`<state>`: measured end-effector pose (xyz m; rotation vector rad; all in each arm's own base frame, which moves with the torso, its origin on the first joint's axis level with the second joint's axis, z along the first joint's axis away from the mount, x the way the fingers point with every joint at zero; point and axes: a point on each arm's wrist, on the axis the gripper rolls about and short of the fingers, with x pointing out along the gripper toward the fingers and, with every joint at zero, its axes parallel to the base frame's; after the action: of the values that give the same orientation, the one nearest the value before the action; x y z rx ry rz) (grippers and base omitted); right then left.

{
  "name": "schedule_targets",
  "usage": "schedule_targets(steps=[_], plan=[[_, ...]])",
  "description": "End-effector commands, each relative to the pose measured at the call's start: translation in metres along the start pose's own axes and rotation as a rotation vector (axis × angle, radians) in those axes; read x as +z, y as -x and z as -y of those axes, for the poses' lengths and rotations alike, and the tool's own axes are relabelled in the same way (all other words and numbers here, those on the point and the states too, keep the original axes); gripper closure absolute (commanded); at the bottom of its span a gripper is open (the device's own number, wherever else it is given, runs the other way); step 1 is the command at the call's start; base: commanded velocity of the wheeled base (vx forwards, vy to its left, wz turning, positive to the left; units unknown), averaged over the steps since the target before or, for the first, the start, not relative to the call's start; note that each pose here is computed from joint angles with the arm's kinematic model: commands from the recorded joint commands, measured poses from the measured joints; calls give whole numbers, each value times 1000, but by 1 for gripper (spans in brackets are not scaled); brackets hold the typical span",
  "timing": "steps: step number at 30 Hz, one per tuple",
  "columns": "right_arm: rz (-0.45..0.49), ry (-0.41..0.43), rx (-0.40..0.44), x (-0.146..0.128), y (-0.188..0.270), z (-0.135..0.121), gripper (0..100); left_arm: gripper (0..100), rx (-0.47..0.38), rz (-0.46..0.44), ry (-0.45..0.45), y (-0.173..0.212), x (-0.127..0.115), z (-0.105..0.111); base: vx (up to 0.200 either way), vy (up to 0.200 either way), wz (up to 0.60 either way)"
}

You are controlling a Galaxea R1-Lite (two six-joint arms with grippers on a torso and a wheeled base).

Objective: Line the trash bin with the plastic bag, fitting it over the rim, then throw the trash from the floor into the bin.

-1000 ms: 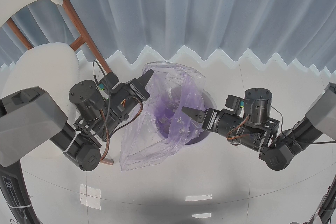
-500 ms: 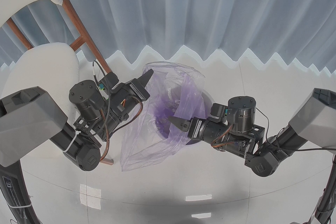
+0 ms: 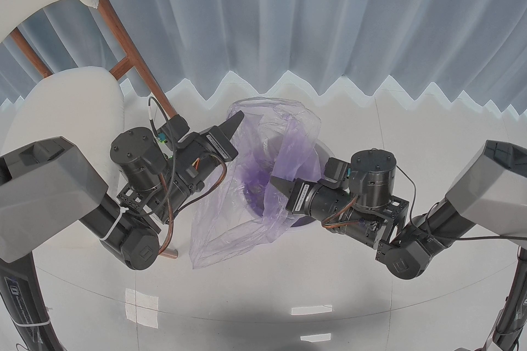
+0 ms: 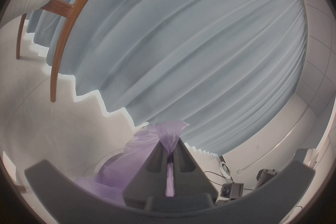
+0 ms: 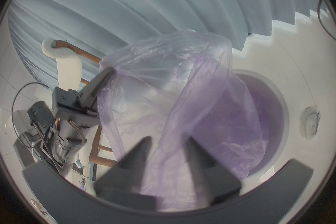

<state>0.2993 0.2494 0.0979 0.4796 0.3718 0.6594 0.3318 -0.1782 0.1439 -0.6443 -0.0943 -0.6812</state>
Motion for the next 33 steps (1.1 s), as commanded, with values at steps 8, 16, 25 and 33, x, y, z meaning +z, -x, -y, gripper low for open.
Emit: schedule_targets(steps=[8,16,25,33], plan=[[107,-65,-83,42,55,21,100,100,-86,62,-93,-16,30,-8,0,0,0],[107,-71,-178,34,75,56,100,100,-49,19,-159,-19,15,-25,0,0,0],[94,-72,-212,22,62,76,100,100,18,-56,-365,-37,-32,-70,0,0,0],[189,-32,-184,19,48,91,100,100,20,29,-392,-64,-14,-67,0,0,0]])
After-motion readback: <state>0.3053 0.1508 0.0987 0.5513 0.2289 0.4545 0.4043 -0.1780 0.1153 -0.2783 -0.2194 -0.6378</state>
